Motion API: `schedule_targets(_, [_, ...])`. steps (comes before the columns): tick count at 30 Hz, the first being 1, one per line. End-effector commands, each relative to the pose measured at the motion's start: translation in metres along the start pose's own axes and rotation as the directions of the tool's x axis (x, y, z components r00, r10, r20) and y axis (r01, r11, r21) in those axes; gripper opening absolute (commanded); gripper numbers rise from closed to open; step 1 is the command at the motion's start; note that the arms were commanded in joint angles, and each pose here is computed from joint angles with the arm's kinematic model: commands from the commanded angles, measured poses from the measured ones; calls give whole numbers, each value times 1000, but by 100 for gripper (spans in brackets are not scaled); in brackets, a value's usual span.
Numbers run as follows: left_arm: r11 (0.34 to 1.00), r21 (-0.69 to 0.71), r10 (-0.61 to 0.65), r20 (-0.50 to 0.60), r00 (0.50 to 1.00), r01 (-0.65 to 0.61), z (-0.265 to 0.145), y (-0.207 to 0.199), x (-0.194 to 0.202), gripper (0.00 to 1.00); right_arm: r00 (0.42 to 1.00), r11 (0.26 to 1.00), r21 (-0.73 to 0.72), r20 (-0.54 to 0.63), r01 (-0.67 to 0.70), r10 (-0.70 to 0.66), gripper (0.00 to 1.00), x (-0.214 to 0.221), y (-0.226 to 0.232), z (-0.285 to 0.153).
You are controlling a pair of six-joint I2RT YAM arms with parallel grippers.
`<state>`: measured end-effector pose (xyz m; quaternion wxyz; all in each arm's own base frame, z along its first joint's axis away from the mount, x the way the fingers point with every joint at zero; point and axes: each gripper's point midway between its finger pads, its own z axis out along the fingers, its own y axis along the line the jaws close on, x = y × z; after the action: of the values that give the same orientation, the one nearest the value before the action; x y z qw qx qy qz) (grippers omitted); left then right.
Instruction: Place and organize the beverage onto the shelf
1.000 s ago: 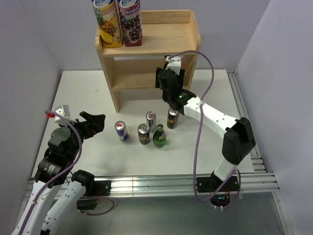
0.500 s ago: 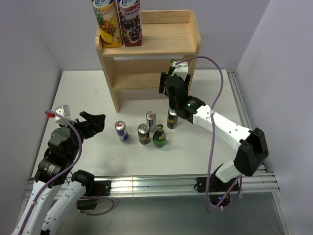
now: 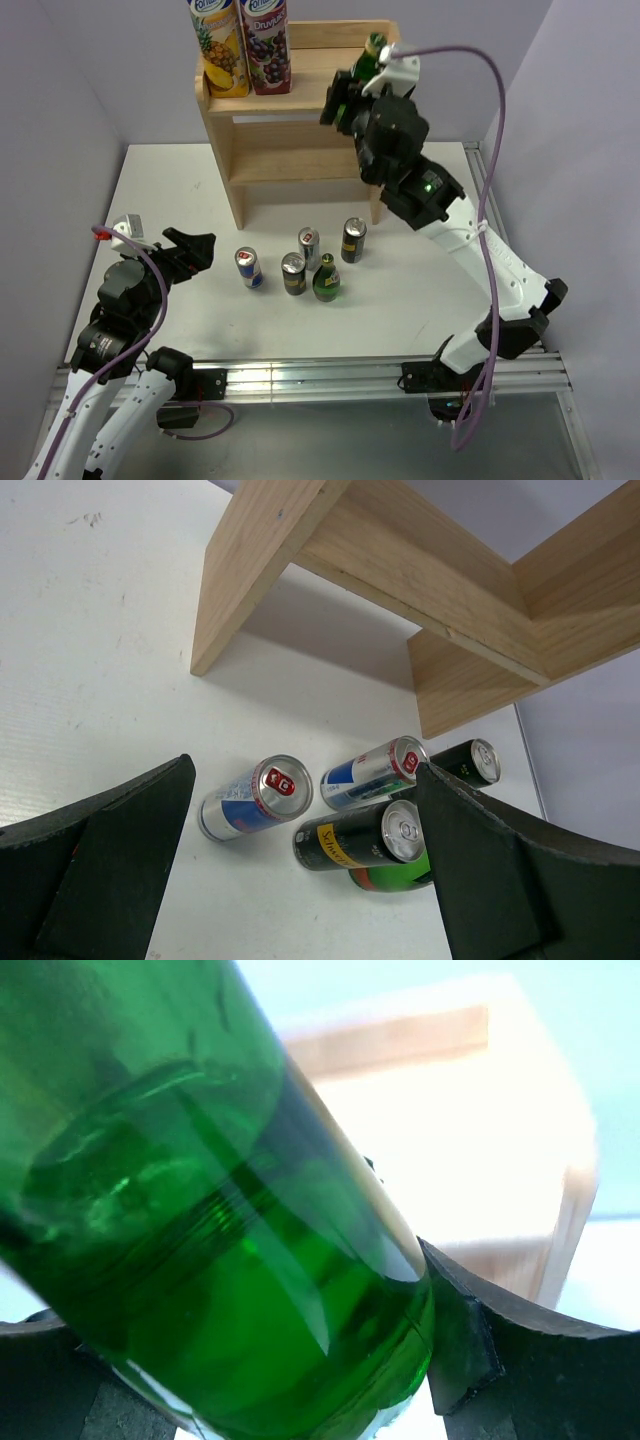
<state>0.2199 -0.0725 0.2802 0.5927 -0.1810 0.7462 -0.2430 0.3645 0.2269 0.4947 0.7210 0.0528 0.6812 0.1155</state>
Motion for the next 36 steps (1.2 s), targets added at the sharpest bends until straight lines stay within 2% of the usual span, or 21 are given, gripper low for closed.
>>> schedule_targets(1, [999, 36, 6, 28, 1000, -7, -2, -7, -6, 99, 991, 1000, 9, 134, -13, 12, 0, -71, 4, 6])
schedule_targets(2, [999, 35, 6, 31, 1000, -7, -2, -7, -7, 99, 990, 1000, 9, 140, -8, 6, 0, -78, 6, 9])
schedule_targets(3, [999, 35, 7, 31, 1000, -8, -2, -6, -7, 99, 981, 999, 5, 188, -42, 40, 0, -106, 4, 6])
schedule_targets(4, [999, 35, 6, 31, 1000, -7, -2, -7, -7, 99, 986, 1000, 26, 165, -13, 9, 0, -95, 7, 20])
schedule_targets(6, [999, 37, 5, 33, 999, -6, -3, -7, -7, 99, 979, 999, 35, 204, -9, 1, 0, -116, 3, 21])
schedule_targets(9, [999, 36, 7, 32, 999, -8, -3, -6, -7, 99, 973, 998, 63, 229, -2, -13, 0, -116, 1, 34])
schedule_targets(19, [999, 38, 7, 32, 999, -8, -3, -7, -7, 99, 980, 994, 110, 201, -16, -7, 0, -92, -32, 85])
schedule_targets(36, [999, 38, 5, 36, 999, -6, -4, -7, -8, 99, 989, 978, 208, 140, 6, -36, 0, -52, -75, 125])
